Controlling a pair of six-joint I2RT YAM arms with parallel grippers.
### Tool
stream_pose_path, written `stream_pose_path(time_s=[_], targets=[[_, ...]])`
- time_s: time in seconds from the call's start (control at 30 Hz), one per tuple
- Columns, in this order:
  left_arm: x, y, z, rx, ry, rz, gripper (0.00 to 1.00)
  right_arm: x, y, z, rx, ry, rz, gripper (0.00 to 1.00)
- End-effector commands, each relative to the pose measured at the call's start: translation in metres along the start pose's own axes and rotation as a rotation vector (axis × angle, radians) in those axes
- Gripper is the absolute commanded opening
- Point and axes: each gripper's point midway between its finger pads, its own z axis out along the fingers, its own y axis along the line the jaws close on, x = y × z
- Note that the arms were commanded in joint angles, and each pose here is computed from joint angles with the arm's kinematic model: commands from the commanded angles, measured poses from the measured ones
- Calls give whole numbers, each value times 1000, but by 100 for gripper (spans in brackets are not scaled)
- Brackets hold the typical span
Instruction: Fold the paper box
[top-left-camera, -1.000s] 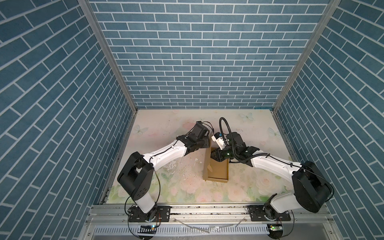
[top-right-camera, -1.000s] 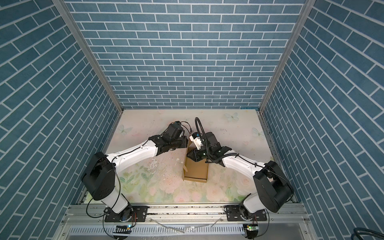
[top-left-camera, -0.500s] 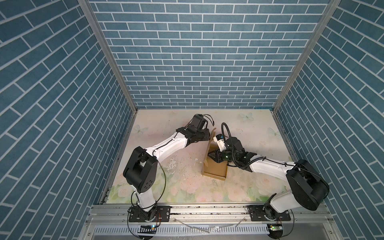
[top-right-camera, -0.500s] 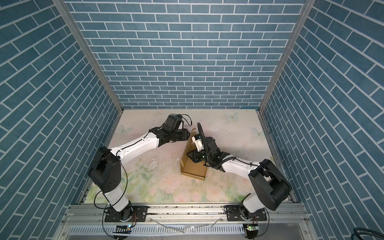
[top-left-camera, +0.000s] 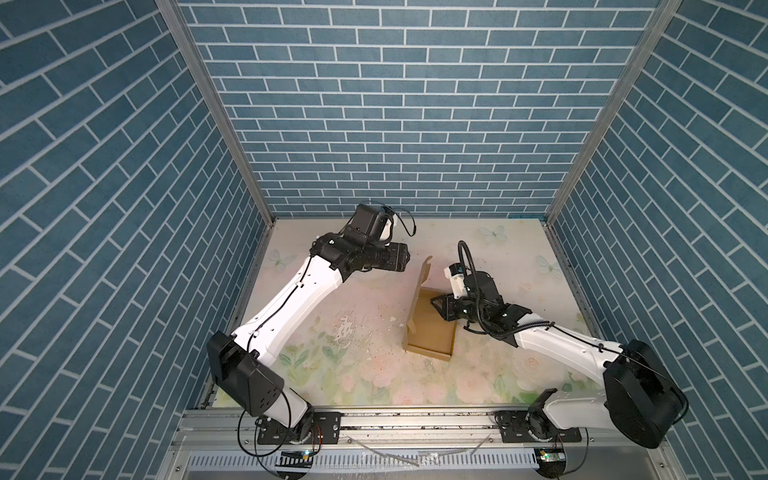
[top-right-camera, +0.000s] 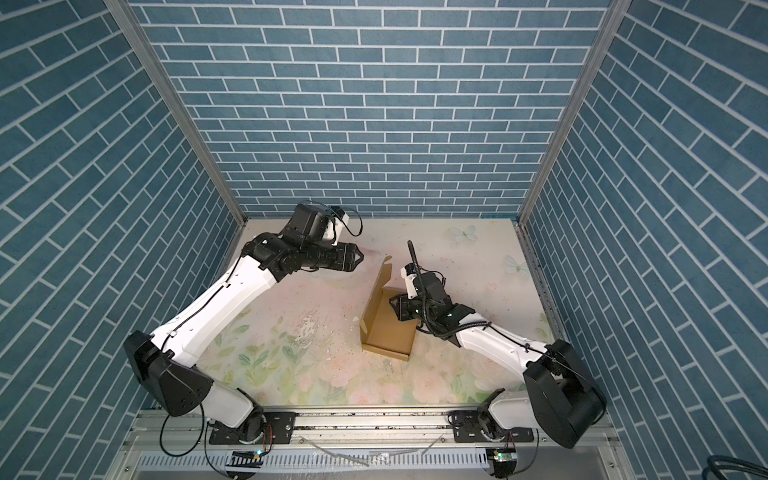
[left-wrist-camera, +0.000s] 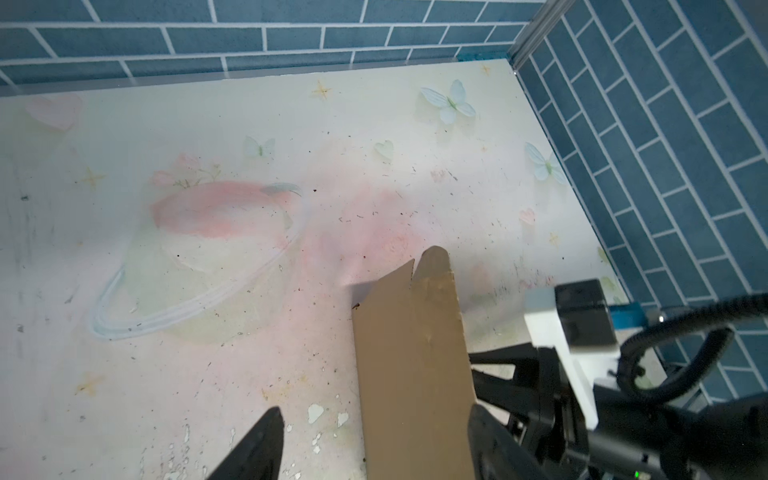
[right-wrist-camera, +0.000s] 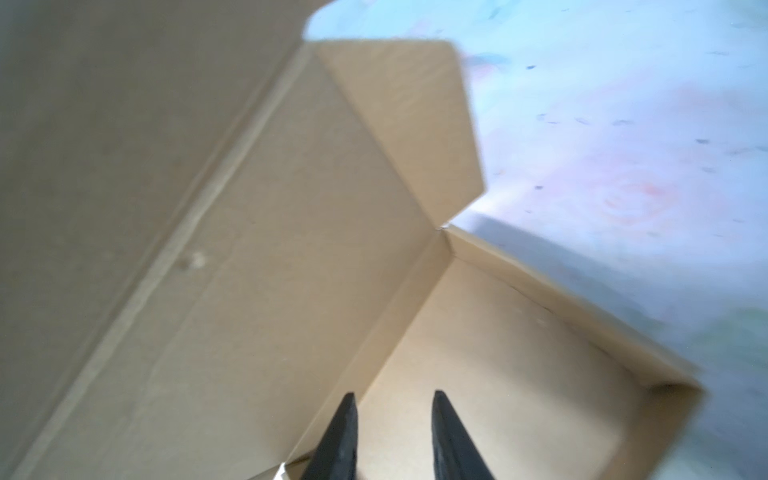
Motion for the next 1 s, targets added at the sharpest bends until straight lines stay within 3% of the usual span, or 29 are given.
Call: stream_pose_path(time_s=[0.0, 0.33, 0.53, 0.97], targets=[[34, -4, -5, -1, 168, 87, 72, -8, -21, -19, 89, -10, -3, 32], [58, -43, 9, 20, 312, 241, 72, -14, -53, -49, 158, -35, 30, 33], [73, -41, 29, -50, 395, 288, 68, -10, -58, -53, 155, -45, 36, 33], [91, -30, 57, -154, 508, 372, 35, -4, -69, -52, 142, -57, 55, 33]])
